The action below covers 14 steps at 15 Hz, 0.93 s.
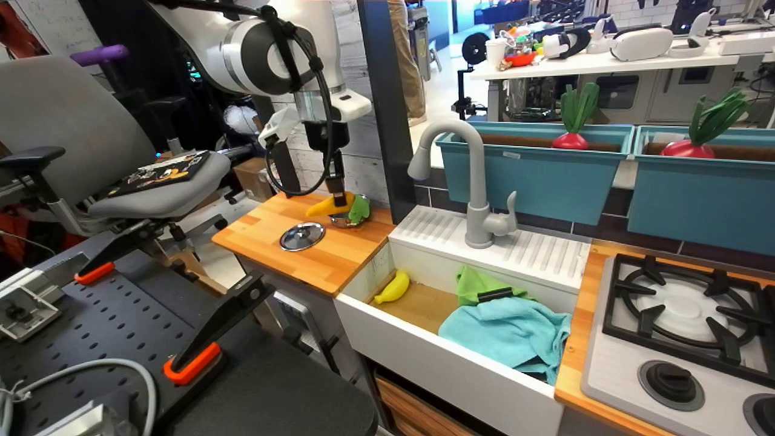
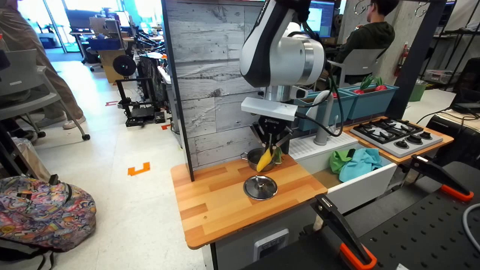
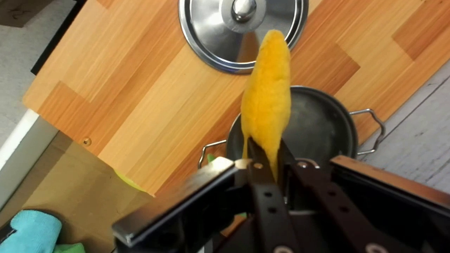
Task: Place the carrot on the silver pan
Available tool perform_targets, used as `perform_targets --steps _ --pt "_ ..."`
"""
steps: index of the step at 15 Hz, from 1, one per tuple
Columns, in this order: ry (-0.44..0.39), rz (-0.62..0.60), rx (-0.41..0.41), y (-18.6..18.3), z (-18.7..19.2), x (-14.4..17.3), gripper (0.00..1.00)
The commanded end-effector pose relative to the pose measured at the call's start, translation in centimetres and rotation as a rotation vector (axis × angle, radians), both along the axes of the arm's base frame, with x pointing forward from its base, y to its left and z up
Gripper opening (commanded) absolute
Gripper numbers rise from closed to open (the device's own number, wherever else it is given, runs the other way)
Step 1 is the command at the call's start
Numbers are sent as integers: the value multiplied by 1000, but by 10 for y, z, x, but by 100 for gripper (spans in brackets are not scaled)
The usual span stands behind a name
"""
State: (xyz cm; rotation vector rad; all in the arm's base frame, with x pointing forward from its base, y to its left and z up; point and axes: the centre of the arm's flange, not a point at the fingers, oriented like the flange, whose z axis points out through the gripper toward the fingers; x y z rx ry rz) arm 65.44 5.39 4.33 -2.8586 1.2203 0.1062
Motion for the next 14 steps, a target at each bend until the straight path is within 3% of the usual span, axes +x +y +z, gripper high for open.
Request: perform_targets --steps 1,2,3,11,12,14 --pt "-1 -53 28 2 -7 12 3" --pt "0 -62 26 3 -8 13 25" --pt "0 -68 29 3 -9 14 36" --pt "-16 -23 35 13 -1 10 94" --pt "-18 -18 34 14 0 8 99" --pt "-25 -11 29 20 5 4 100"
